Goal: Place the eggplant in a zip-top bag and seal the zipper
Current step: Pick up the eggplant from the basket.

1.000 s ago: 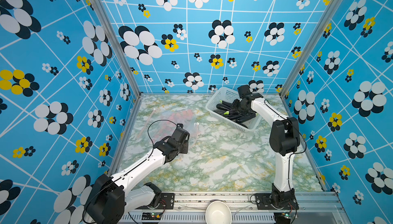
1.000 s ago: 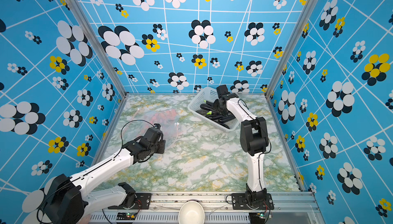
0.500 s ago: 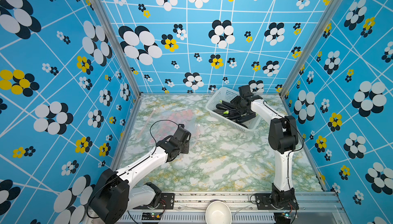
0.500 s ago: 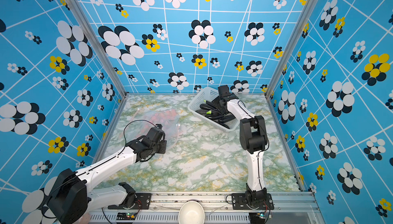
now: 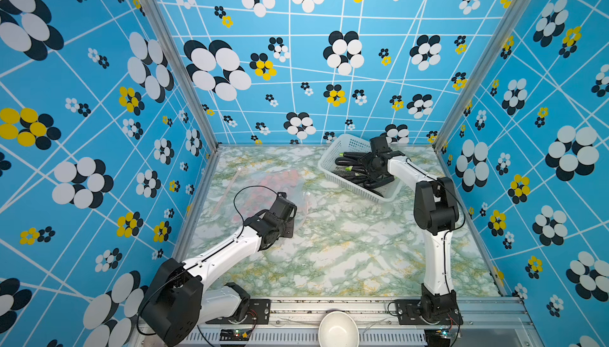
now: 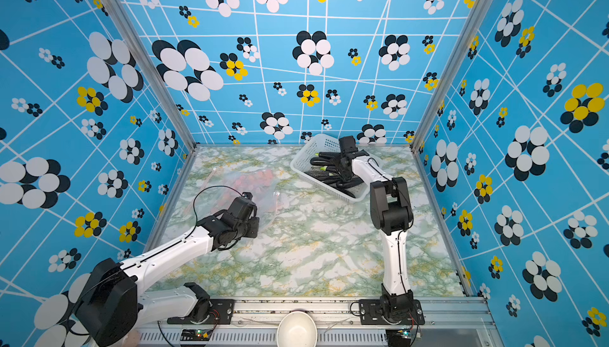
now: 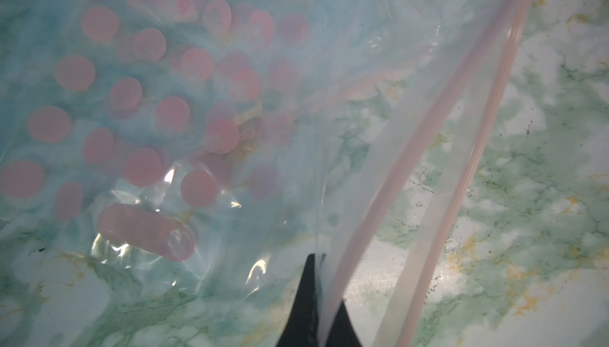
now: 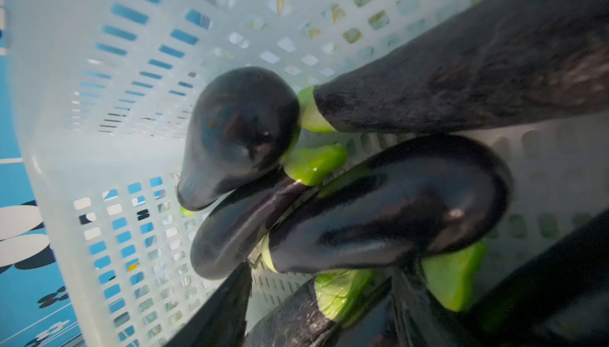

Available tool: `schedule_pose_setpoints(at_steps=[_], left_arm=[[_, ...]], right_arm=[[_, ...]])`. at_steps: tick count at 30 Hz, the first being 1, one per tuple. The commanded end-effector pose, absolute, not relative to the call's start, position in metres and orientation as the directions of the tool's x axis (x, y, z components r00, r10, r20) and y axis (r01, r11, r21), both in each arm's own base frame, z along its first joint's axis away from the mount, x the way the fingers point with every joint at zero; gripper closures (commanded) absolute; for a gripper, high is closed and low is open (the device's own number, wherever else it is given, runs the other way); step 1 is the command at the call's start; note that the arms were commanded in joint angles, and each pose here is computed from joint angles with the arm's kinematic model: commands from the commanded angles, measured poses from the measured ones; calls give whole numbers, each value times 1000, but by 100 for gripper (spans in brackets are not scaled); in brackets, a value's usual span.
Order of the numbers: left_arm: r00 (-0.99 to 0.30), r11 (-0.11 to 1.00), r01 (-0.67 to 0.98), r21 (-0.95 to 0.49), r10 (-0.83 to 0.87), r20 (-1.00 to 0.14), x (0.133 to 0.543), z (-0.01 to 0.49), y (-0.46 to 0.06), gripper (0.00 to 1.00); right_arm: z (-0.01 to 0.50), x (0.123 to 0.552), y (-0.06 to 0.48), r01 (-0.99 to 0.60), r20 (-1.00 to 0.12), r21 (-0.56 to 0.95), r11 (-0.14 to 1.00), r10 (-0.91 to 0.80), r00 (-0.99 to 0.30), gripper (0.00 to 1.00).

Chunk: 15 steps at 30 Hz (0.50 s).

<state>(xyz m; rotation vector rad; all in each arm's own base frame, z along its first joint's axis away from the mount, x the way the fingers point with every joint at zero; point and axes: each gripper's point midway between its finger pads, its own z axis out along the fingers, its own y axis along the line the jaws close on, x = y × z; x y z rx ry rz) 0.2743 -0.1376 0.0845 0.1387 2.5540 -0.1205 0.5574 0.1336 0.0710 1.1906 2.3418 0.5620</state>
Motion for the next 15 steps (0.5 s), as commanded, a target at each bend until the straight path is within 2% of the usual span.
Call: schedule_pose_setpoints(at_steps=[1,7,9,12,15], left_arm=[[-822,988,134,-79,67,-565,281,91,-147,100],[-824,987,139,-76,73,-562,283,89,-150,100],[-823,987,141,-78,73,-563,283,89,-151,100],[-822,987,142,-75,75,-564,284,90,-151,100],[-823,987,143,-69,80,-563,284,90,-150,100]], right_arm=[[42,555,127,693,-165,512,508,850,-500,30],[27,555,125,722,-150,482,496,859,-490,32],[21,553,123,730,-151,466,500,858,-492,37],[15,549,123,728,-153,439,526,842,-517,51],[20,542,122,711,-168,419,565,818,-550,58]])
